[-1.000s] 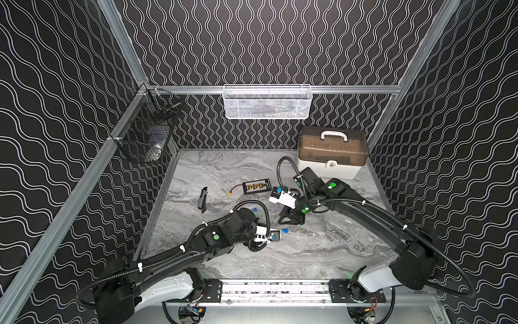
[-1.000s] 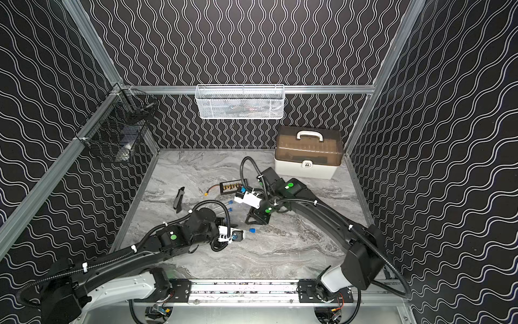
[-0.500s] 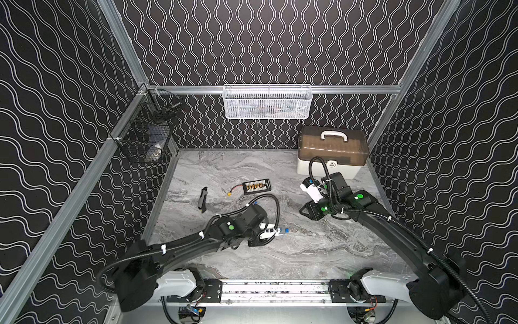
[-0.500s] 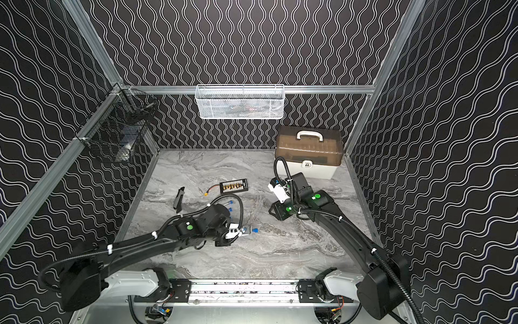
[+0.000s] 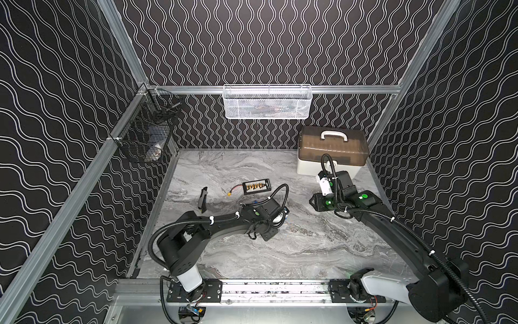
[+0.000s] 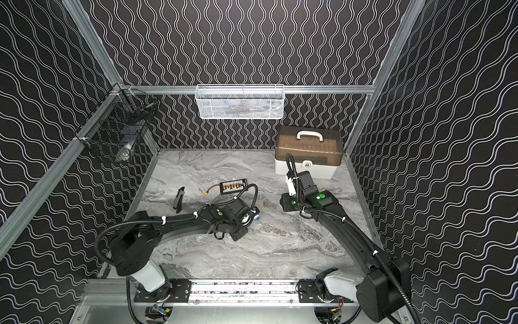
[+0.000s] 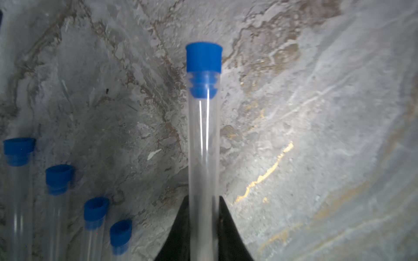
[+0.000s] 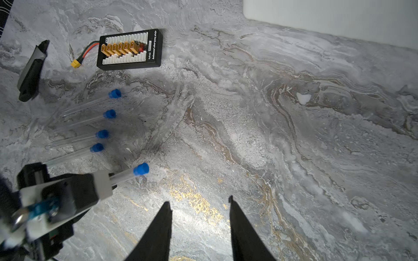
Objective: Insert stoppers into test tubes
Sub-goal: Place the test tube at the center of the board.
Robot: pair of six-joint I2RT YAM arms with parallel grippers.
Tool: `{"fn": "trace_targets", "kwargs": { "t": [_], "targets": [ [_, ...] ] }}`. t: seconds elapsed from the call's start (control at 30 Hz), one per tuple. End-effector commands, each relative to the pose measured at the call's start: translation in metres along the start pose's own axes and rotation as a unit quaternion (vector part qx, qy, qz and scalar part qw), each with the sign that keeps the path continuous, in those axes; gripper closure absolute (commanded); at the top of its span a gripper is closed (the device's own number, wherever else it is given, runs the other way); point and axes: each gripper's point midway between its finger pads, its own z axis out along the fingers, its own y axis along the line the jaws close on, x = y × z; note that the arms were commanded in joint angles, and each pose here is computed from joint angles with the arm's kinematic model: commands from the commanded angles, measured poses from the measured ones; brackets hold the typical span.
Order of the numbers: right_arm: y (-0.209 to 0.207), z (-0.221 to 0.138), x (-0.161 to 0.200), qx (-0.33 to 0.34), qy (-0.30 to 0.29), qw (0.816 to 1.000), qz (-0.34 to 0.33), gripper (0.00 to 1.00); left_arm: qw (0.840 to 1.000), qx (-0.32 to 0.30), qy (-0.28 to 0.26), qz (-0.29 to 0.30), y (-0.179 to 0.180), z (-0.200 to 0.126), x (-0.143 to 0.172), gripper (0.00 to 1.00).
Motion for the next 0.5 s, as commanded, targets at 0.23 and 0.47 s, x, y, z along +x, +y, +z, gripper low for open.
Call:
{"fn": "trace_targets", "kwargs": {
  "t": [0.23,0.47],
  "targets": [
    [-0.008,-0.01,-0.005,0.019,-0.028,0.999,0.019,0.58,0.999,-0.021,0.035,-0.036,0.011,0.034,-0.001,0.89],
    [-0.013,-0.014,-0.005,0.031,-0.032,0.999,0.018,0.57,0.998,-0.037,0.045,-0.029,0.016,0.036,0.004,0.63]
  ]
}}
